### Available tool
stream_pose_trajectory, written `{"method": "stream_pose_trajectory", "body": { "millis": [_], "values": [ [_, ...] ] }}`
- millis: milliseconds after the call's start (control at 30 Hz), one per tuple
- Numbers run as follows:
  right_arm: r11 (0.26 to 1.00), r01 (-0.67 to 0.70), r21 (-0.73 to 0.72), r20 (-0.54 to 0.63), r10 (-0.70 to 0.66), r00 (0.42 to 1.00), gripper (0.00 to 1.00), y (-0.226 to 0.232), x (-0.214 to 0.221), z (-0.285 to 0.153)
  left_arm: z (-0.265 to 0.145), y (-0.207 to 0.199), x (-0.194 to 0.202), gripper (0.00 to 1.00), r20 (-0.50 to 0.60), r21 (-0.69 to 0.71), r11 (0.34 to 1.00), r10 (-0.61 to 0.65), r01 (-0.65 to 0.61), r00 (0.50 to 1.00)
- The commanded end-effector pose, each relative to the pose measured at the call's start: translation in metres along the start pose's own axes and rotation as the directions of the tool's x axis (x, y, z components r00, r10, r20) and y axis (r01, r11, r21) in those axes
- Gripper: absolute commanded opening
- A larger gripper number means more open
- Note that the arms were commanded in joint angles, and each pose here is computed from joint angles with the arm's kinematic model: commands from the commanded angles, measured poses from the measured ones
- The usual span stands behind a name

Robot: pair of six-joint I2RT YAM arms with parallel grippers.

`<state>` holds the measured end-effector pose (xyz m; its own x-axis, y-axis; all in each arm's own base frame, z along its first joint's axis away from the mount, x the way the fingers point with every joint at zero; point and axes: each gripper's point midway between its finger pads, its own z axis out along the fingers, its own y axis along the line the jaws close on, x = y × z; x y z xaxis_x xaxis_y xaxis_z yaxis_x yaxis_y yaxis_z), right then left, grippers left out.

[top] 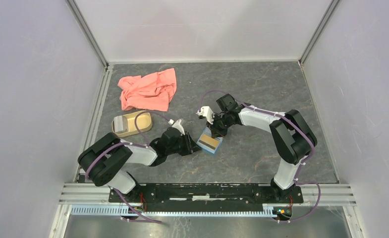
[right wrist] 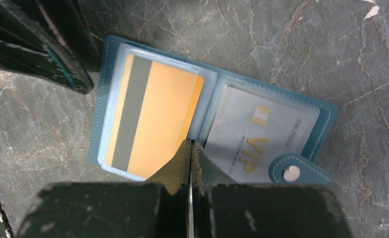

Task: Put the credit cards into the card holder
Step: Insert the credit card into the card holder, then turn over the card slot in the card holder.

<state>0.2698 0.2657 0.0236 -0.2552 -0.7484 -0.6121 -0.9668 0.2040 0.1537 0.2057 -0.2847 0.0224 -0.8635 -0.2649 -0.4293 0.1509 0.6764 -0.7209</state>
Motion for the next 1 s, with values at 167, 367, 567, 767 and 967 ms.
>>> {"method": "stream_pose_trajectory", "body": {
  "millis": [167,367,567,767,967],
  "values": [
    [0.999,0.008,-0.042,0.069,-0.005,0.998,0.05,0.022,-0.021,-0.013,0.009,0.013,-0.025,0.32,0.054,-0.13,0.989,0.076,-0.068,0.996],
    [0.996,0.078,0.032,0.184,-0.083,0.979,0.24,0.015,-0.046,-0.052,0.001,0.02,-0.059,0.33,0.102,-0.177,0.976,0.145,-0.125,0.984],
    [0.982,0.188,0.015,0.346,-0.182,0.921,0.34,0.025,-0.058,-0.089,-0.024,0.0,-0.105,0.35,0.203,-0.134,0.97,0.226,-0.201,0.953],
    [0.956,0.273,0.106,0.315,-0.293,0.903,0.39,0.015,-0.042,-0.094,-0.065,-0.049,-0.112,0.51,0.335,0.064,0.974,0.186,-0.219,0.924],
    [0.813,0.582,0.029,0.22,-0.573,0.789,0.4,0.033,0.014,-0.066,-0.084,-0.071,-0.077,0.62,0.301,0.327,0.942,-0.035,-0.069,0.953]
  ]
}}
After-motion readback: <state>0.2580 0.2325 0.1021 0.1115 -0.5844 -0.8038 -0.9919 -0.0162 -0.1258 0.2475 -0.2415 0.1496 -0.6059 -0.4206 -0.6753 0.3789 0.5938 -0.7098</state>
